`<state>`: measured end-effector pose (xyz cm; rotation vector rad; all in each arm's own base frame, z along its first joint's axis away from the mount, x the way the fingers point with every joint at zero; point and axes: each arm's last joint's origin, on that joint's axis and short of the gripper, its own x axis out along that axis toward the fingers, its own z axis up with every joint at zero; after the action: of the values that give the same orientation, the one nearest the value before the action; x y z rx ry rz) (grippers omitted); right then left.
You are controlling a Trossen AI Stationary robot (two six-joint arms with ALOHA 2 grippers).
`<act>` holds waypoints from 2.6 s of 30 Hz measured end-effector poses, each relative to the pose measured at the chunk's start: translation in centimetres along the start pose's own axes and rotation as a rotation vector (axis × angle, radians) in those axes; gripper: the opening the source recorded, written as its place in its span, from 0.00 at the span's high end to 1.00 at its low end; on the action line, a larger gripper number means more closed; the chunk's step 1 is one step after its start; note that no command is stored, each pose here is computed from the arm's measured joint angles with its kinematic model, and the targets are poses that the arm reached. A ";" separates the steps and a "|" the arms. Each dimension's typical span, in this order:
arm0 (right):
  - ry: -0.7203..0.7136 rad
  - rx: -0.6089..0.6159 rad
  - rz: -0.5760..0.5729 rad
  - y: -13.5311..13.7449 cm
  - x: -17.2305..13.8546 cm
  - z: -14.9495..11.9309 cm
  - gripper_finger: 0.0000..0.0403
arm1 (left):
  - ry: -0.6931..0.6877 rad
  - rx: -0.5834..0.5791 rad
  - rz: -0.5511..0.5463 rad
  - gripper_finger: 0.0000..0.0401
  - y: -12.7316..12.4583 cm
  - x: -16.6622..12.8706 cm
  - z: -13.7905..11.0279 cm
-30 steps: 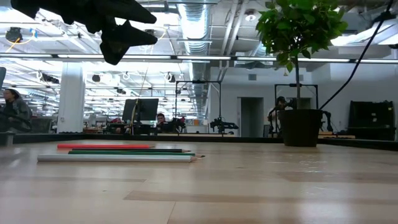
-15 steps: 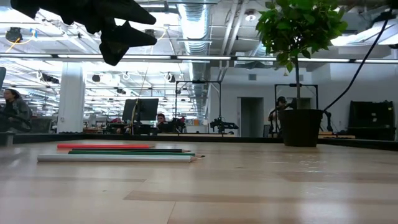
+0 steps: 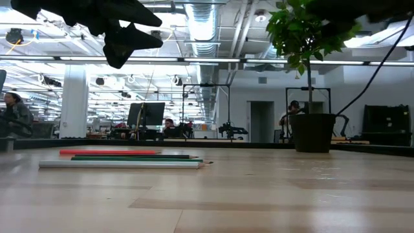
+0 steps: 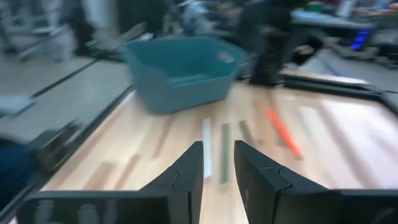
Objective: Sort pens & pencils
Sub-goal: Put the orange pencil in the blue bin
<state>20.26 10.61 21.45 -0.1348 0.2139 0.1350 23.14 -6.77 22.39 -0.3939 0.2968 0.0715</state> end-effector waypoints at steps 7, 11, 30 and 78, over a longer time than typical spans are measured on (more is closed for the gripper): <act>0.033 0.035 -0.154 -3.4 1.2 -0.5 0.72 | 0.028 -0.004 -0.002 0.57 0.1 0.0 -0.2; 0.080 0.030 -0.204 -4.5 2.0 -1.3 0.72 | 0.033 0.006 0.001 0.57 0.1 0.0 -0.3; 0.151 0.054 -0.360 -8.4 2.9 -2.7 0.72 | 0.102 0.159 0.415 0.57 2.8 -0.4 -1.7; 0.187 0.050 -0.365 -8.5 2.8 -3.0 0.72 | 0.163 0.217 0.383 0.57 7.7 1.5 -6.0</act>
<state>23.66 2.13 18.93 -0.1343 0.3749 -0.2475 21.95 -1.99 13.83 -0.1230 0.5340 0.3800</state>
